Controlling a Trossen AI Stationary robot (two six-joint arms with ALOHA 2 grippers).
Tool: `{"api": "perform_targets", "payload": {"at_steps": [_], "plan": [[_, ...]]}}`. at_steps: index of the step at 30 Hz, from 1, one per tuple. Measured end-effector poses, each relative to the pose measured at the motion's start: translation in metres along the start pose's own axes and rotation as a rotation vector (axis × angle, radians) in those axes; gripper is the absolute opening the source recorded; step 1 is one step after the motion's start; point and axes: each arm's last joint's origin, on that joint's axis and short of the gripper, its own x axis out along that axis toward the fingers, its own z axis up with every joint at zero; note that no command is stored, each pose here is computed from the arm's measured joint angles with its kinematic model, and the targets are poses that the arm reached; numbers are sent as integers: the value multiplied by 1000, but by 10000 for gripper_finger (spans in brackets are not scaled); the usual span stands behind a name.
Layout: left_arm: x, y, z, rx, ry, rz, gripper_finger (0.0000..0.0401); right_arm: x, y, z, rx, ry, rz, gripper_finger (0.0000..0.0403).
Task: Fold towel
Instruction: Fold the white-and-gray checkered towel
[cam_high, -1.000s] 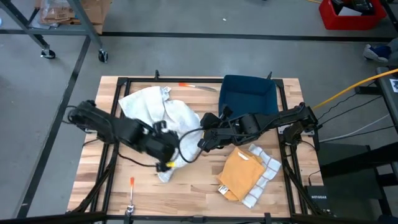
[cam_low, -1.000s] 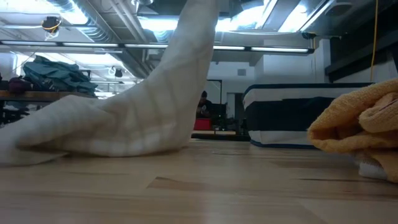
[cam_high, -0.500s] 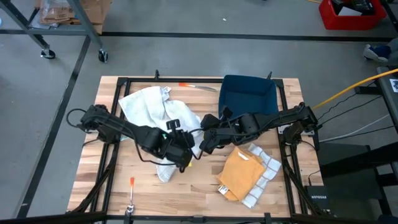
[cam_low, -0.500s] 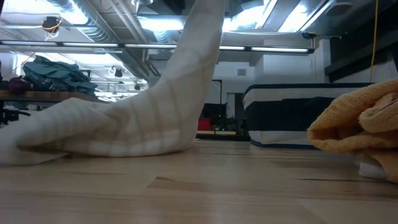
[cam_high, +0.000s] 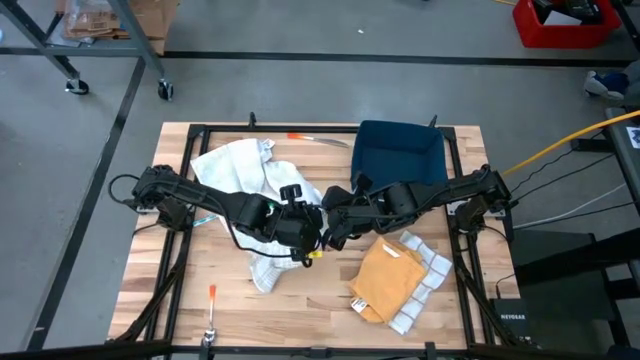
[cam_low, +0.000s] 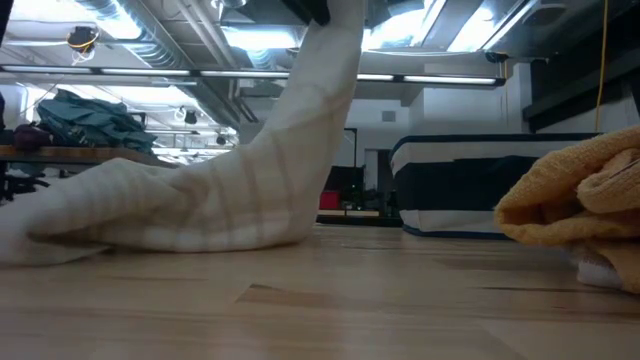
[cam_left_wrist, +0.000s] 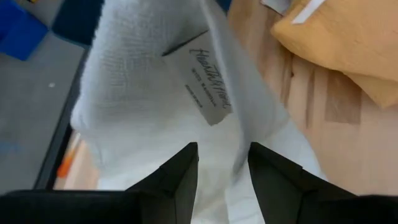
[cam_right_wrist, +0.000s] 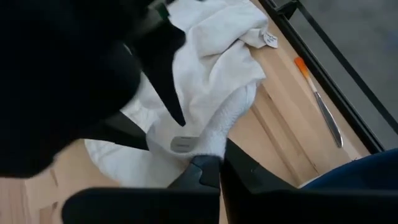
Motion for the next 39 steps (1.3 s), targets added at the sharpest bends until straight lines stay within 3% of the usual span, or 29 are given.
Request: {"api": "perform_targets", "payload": {"at_steps": [8, 17, 39], "plan": [[25, -12, -15, 16, 72, -174, 132, 1, 1, 0, -23, 4, 5, 0], [45, -29, -40, 11, 143, -222, 132, 1, -2, -5, -70, 52, -1, 0], [58, -62, -118, 22, 375, -147, 132, 0, 2, -7, -118, 123, 124, 0]]}}
